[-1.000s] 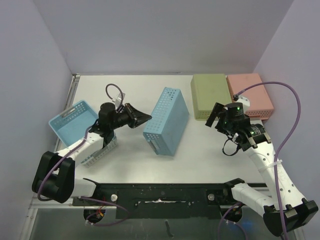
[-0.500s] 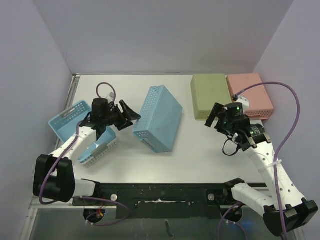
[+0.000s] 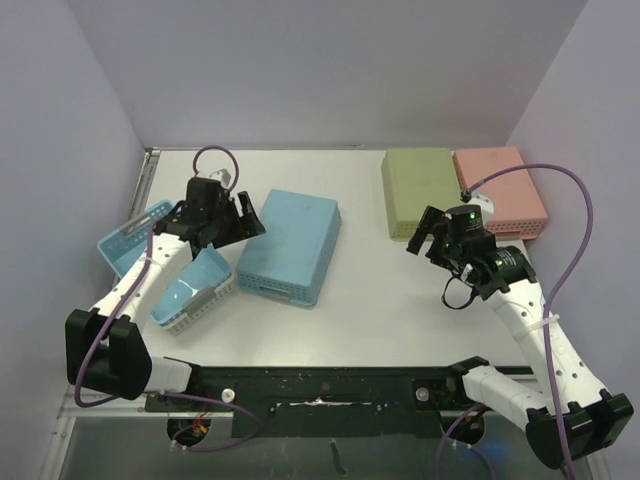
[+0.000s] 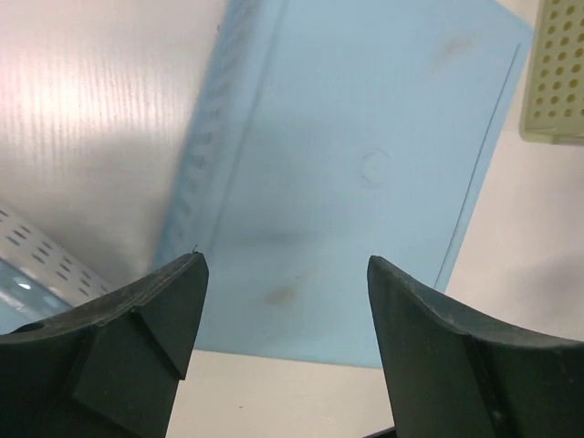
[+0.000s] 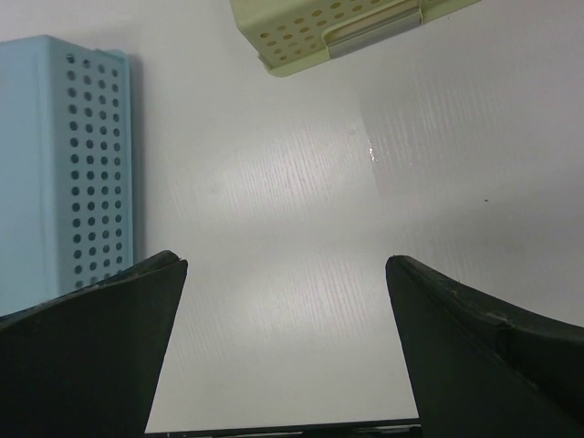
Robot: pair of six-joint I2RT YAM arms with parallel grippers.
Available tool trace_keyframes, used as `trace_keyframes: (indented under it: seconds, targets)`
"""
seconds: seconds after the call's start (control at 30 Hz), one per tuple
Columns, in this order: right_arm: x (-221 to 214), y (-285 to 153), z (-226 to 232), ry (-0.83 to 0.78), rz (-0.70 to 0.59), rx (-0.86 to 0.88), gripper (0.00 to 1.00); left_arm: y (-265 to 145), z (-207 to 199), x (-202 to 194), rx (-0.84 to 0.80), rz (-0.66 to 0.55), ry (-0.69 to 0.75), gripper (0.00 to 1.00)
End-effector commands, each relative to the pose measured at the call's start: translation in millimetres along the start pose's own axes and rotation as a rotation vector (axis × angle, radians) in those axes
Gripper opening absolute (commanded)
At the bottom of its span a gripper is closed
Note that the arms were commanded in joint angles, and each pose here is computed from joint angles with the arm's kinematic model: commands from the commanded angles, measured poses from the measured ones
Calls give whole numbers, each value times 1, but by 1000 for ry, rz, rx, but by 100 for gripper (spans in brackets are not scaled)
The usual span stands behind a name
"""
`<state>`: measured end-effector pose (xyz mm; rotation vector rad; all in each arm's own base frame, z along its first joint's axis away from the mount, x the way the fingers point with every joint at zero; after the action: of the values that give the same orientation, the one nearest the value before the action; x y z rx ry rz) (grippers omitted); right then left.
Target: Turn the large container upside down
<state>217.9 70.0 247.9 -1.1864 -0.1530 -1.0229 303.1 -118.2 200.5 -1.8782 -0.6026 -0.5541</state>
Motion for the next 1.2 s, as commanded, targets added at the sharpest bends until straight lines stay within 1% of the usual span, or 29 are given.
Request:
trace_keyframes:
  seconds: [0.0, 0.07, 0.13, 0.27, 0.4, 0.53, 0.63, 0.7, 0.83, 0.93, 1.03, 1.17]
  targets:
    - [6, 3, 9, 17, -24, 45, 98, -12, 1, 8, 122, 3, 159, 70]
    - [6, 4, 10, 17, -21, 48, 99, -15, -4, 7, 135, 6, 196, 71]
    - [6, 4, 11, 17, -20, 49, 99, -20, -15, 4, 115, -3, 236, 70]
    - [7, 3, 10, 19, -23, 47, 99, -37, -37, -11, 114, -33, 315, 70]
    - [5, 4, 10, 25, -21, 45, 99, -50, -36, -35, 172, -24, 317, 70]
    - [3, 10, 12, 32, -6, 56, 99, -51, -32, -61, 169, 7, 272, 70]
    - [2, 13, 16, 34, 3, 68, 99, -44, -30, -78, 149, 48, 212, 70]
    - [2, 14, 17, 35, 8, 73, 99, -37, -35, -86, 105, 68, 187, 70]
    - [2, 15, 19, 34, 12, 79, 99, -24, -46, -95, 31, 102, 186, 70]
    - [2, 15, 18, 39, 12, 79, 99, -6, -54, -98, -9, 129, 200, 70]
    - [1, 13, 18, 42, 12, 80, 99, 12, -68, -94, -57, 114, 228, 70]
    - [2, 9, 16, 42, 6, 76, 99, 24, -107, -68, -148, 65, 292, 69]
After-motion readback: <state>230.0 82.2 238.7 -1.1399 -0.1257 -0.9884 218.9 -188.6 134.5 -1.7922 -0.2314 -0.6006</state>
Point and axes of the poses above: each gripper's point midway between its finger pads, its own y axis out along the fingers, its own z axis along the line the jaws close on, x = y × z, the point moved 6 cm from there along -y, back along the fingers, and after that the axes turned 13 degrees about y, right-handed, at the moved point
